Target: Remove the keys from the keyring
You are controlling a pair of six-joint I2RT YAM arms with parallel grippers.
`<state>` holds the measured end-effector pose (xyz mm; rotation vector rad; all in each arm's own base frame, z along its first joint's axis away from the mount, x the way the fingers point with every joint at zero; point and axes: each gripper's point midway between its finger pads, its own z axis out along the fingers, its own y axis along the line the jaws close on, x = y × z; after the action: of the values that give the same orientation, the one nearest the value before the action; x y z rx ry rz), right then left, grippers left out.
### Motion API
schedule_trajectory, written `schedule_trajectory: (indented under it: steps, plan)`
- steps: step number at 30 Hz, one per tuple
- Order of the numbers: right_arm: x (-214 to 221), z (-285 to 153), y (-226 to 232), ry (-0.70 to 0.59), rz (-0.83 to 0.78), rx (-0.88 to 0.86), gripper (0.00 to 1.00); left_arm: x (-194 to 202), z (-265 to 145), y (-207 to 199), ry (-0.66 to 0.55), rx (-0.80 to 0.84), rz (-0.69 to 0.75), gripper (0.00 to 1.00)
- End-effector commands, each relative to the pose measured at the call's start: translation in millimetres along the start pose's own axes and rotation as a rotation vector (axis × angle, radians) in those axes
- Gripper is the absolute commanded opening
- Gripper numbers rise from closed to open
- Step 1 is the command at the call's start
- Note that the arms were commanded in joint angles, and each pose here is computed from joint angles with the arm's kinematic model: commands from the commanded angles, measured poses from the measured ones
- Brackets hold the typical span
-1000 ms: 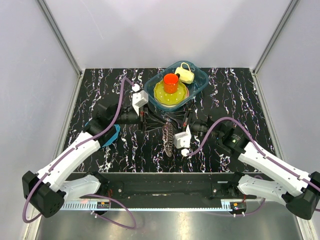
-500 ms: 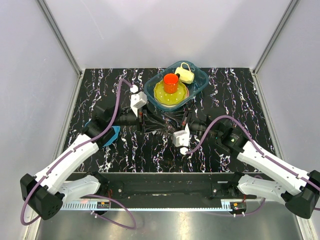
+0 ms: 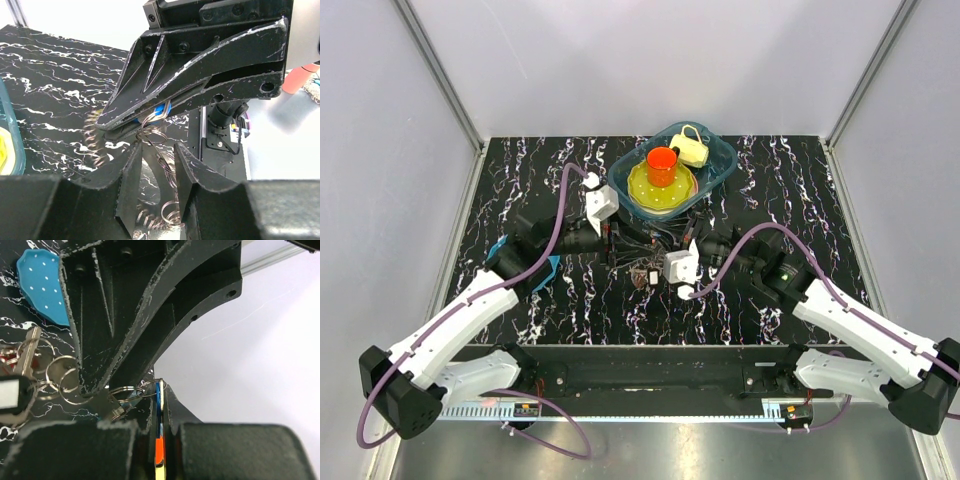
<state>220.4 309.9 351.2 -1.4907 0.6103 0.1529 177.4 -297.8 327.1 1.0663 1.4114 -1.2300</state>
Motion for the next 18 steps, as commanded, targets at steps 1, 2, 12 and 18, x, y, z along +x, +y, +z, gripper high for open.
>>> schedule_trajectory:
  steps: [1,2,12,18]
  plan:
    - [-18.2,-4.2,-44.0,-0.033,0.019,0.128,0.0,-15.5,-3.2,5.9,-0.054,-0.071,0.085,0.37]
    - [-16.7,-4.0,-43.5,-0.027,0.029,0.129,0.0,-16.5,-4.4,6.9,-0.057,-0.083,0.089,0.37]
    - [-11.1,-5.9,-42.5,0.004,0.106,0.14,0.0,-23.1,-13.2,19.8,-0.111,-0.193,0.13,0.42]
    - [-6.5,-6.5,-42.3,0.026,0.139,0.151,0.0,-34.4,-25.6,18.6,-0.153,-0.252,0.148,0.45]
